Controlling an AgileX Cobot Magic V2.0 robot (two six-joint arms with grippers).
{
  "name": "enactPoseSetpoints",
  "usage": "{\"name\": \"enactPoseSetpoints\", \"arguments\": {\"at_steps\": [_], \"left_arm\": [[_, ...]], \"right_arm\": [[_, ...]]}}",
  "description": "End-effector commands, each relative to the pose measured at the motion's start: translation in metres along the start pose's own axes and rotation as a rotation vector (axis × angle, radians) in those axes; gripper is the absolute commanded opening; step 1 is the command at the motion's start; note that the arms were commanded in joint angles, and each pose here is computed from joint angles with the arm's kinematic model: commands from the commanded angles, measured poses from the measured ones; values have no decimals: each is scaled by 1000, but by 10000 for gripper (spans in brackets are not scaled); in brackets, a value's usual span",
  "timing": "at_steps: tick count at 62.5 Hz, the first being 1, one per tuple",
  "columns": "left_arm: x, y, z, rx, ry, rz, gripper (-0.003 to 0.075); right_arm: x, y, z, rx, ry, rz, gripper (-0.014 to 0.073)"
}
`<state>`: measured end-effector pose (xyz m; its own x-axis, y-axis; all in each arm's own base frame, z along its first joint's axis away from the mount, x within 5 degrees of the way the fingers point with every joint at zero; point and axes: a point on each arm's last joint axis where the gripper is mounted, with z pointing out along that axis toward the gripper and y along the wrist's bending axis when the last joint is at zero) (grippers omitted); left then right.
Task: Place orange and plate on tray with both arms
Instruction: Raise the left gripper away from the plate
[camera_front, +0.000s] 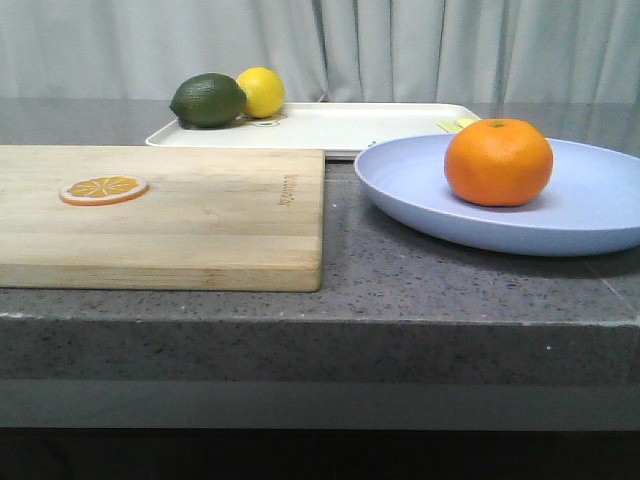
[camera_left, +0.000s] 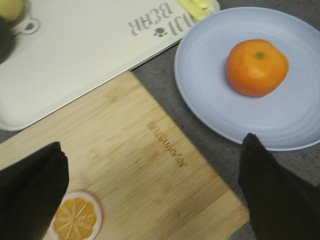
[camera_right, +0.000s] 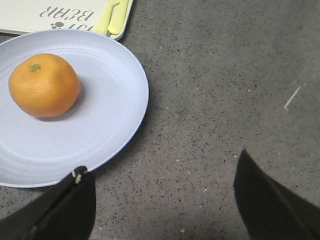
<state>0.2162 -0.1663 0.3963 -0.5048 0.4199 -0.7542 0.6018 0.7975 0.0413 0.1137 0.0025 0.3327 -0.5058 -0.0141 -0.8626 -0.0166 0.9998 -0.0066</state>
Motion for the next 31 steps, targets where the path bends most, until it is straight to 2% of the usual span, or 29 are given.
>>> {"name": "enactPoseSetpoints", "arguments": {"at_steps": [1,11,18,31], "left_arm": [[10,12,-38,-30,-136,-48,673],[54,22,-64,-75,-133,-96,673],[78,21,-78,-80,-154,-105,673],[108,14,-95,-42,-192,-138,673]], "right_arm": [[-15,-2,-5,15,-89,-19,581],[-9,-2,-5,17,-24,-3,581],[-2,-2,-1,18,74,39,581],[4,9,17,-72,236,162,581]]}}
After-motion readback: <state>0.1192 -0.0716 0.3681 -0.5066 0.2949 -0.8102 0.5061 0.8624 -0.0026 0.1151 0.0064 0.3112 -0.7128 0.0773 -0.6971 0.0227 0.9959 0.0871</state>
